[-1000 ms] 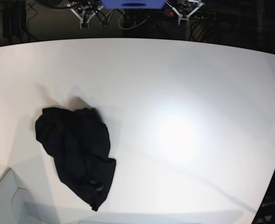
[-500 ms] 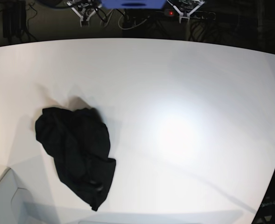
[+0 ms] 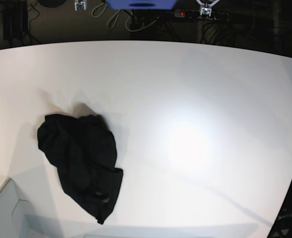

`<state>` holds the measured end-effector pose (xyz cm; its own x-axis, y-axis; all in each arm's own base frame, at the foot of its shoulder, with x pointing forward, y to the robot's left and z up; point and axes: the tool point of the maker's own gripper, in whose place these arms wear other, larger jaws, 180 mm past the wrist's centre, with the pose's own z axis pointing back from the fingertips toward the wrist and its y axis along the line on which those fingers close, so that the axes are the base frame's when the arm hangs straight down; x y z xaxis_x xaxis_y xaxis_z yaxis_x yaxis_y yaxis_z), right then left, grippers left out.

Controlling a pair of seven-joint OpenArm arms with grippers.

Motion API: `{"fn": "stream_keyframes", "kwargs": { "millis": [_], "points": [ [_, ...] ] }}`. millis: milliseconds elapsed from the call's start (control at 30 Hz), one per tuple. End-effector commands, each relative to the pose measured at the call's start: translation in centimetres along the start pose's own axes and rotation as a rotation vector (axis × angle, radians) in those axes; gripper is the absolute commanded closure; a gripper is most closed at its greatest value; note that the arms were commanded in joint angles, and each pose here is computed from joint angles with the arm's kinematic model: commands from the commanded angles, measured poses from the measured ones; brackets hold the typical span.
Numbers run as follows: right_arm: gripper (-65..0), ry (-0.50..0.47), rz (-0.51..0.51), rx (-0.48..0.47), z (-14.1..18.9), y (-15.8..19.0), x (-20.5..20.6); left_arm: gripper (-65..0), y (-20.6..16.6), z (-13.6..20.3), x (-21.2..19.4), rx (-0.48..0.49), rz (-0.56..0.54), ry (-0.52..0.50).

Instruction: Layout the t-shirt on the table in an organized manner, then fold the t-shirt properly

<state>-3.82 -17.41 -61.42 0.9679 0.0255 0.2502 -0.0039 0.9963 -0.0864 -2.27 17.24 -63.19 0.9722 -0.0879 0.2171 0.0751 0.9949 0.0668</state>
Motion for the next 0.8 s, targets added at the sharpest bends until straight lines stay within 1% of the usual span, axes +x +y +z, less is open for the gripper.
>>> {"fn": "stream_keyframes", "kwargs": {
  "millis": [0, 33, 167, 267, 500, 567, 633, 700, 767],
  "points": [
    [0.0, -0.029, 0.009, -0.012, 0.8, -1.0, 0.1, 0.0, 1.0, 0.7, -0.7, 0.017, -0.013, -0.006],
    [0.0, -0.056, 0.026, -0.023, 1.5, -2.0, 0.6, 0.0, 0.9, 1.3, -0.4, 0.013, -0.017, -0.031],
    [0.0, -0.167, 0.061, -0.032, 4.8, -3.1, 3.1, 0.0, 0.9, 4.2, 1.4, 0.003, -0.039, -0.139],
    [0.0, -0.262, 0.06, -0.073, 7.6, -5.0, 5.7, 0.0, 0.3, 7.0, 4.2, -0.011, -0.038, -0.251],
    [0.0, -0.502, 0.056, -0.173, 13.8, -8.4, 13.5, 0.0, 1.2, 14.2, 10.6, -0.085, 0.075, -0.474],
    [0.0, -0.562, 0.059, -0.188, 15.1, -8.8, 15.7, 0.0, 1.5, 15.8, 11.9, -0.109, 0.089, -0.516],
    [0.0, -0.593, 0.053, -0.19, 15.9, -8.6, 17.3, 0.0, 1.6, 17.1, 13.1, -0.13, 0.093, -0.549],
    [0.0, -0.659, 0.031, -0.191, 17.0, -8.1, 20.4, 0.0, 1.5, 18.4, 14.4, -0.151, 0.088, -0.588],
    [0.0, -0.684, -0.003, -0.189, 17.8, -7.6, 22.3, 0.0, 1.2, 19.5, 15.7, -0.164, 0.08, -0.628]
  ]
}}
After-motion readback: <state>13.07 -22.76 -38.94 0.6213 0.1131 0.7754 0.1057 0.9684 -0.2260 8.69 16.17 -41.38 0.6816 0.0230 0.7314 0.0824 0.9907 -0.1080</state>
